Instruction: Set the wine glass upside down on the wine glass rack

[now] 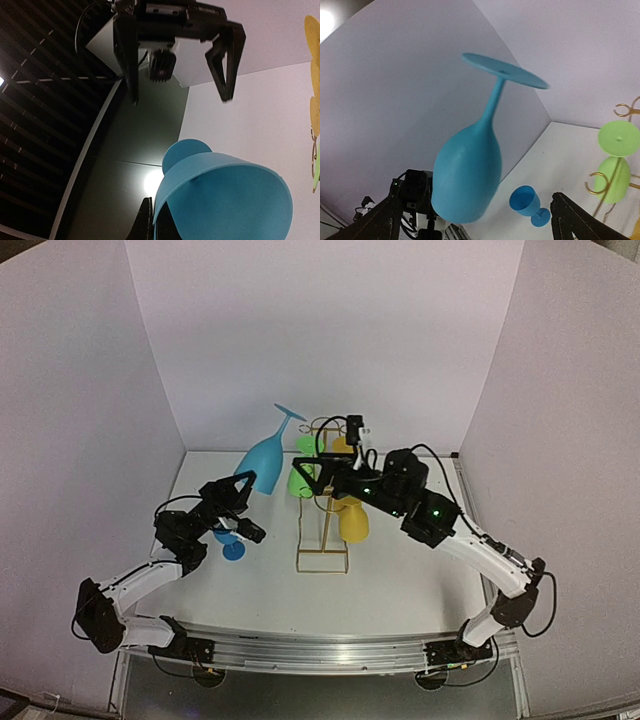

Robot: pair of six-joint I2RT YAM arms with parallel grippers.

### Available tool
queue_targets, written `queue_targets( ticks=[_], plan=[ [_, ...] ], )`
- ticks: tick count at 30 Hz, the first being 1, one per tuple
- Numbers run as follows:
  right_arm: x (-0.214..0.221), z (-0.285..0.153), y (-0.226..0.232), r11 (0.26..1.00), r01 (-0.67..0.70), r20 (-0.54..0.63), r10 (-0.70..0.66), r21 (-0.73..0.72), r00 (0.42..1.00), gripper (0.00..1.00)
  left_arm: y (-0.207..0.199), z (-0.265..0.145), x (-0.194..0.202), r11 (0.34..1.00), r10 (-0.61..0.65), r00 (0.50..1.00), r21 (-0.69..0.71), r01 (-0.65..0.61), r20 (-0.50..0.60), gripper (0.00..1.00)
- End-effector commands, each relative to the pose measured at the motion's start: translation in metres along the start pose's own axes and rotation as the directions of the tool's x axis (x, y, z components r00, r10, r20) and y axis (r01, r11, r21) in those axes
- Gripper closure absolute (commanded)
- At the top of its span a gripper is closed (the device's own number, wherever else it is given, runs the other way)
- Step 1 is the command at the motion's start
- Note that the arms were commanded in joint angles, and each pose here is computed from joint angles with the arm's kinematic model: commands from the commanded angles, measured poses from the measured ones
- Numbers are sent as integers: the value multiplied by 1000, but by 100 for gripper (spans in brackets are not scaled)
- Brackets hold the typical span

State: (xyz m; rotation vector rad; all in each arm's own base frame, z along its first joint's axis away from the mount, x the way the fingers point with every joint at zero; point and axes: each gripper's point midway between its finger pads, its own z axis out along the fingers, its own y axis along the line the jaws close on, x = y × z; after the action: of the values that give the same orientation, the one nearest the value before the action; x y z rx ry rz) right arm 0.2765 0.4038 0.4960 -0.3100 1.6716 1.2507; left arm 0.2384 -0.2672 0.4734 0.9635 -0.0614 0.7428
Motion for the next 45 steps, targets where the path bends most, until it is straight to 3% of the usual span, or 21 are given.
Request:
queue_targets(
  ticks=[1,14,30,34,40,43,45],
  plan=[
    [3,30,56,986,83,47,-77,-143,996,2,39,-2,-18,985,130,990,-121,-122,58,100],
    [36,85,67,984,54,68,-43,-169,997,4,53,-7,-33,980,121,988,-170,-103,101,100],
    [32,77,63,984,85,104,-69,-155,992,58,42,-11,-33,989,84,992,-129,-72,91,100],
    [28,68,56,986,124,126,-109,-112,986,88,37,-12,-31,993,65,995,-105,-57,78,94],
    [19,55,54,982,168,149,-155,-82,977,91,31,-18,-38,996,43,994,-83,-34,103,87],
    [16,51,51,980,187,158,-176,-61,972,97,28,-19,-39,997,31,994,-73,-23,106,83],
    [14,48,51,977,207,163,-196,-55,967,100,27,-19,-38,998,17,995,-68,-10,101,74]
  ],
)
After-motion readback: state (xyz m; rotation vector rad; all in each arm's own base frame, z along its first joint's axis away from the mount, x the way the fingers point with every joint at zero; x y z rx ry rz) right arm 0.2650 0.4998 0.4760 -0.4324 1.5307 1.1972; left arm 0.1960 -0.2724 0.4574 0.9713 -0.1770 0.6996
